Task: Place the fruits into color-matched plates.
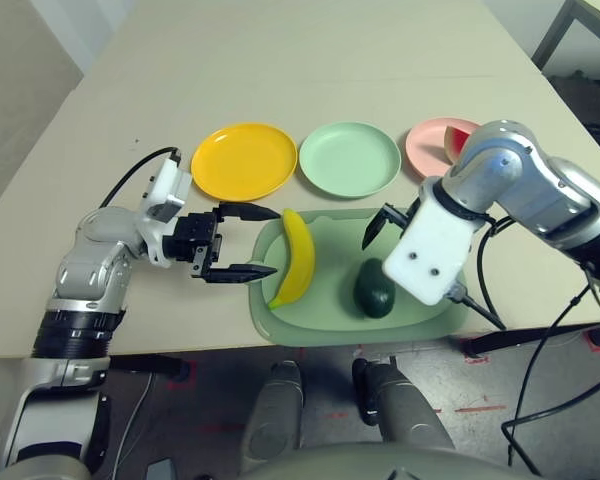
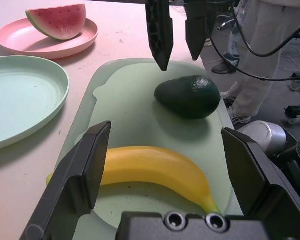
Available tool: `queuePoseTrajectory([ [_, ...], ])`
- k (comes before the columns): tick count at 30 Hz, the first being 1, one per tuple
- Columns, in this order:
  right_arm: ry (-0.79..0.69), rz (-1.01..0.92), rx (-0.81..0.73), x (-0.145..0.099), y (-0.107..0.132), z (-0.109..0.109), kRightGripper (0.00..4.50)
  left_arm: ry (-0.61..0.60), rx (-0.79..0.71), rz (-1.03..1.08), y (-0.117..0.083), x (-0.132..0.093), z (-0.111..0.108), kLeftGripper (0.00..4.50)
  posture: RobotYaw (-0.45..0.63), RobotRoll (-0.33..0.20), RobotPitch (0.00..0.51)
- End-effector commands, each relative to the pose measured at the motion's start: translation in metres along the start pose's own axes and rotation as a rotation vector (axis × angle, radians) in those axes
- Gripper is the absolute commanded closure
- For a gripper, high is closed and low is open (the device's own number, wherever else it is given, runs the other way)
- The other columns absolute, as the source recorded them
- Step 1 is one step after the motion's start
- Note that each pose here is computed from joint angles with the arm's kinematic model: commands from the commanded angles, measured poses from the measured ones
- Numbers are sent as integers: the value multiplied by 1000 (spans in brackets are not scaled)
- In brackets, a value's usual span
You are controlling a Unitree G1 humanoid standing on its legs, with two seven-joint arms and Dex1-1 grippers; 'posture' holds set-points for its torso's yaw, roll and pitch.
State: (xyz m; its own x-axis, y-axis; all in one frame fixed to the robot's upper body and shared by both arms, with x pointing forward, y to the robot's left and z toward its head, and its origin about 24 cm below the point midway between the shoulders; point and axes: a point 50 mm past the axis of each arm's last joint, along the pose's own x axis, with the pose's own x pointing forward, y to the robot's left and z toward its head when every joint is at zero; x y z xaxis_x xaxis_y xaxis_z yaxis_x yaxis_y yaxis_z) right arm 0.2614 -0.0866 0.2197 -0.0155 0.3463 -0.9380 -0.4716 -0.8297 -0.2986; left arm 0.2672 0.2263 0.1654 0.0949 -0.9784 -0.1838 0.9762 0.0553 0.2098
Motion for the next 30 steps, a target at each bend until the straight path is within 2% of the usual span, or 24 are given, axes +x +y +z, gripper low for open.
queuePoseTrajectory([
  [1,-19,17,-28,3,1,5,80,13,4,-8,-1,0,1,0,29,0,188],
  [11,-24,38,13,9,4,2,80,16,1,4,-2,-2,1,0,41,0,192],
  [30,-13,7,-38,4,-4,1,80,16,1,12,-2,-3,0,0,38,0,190],
])
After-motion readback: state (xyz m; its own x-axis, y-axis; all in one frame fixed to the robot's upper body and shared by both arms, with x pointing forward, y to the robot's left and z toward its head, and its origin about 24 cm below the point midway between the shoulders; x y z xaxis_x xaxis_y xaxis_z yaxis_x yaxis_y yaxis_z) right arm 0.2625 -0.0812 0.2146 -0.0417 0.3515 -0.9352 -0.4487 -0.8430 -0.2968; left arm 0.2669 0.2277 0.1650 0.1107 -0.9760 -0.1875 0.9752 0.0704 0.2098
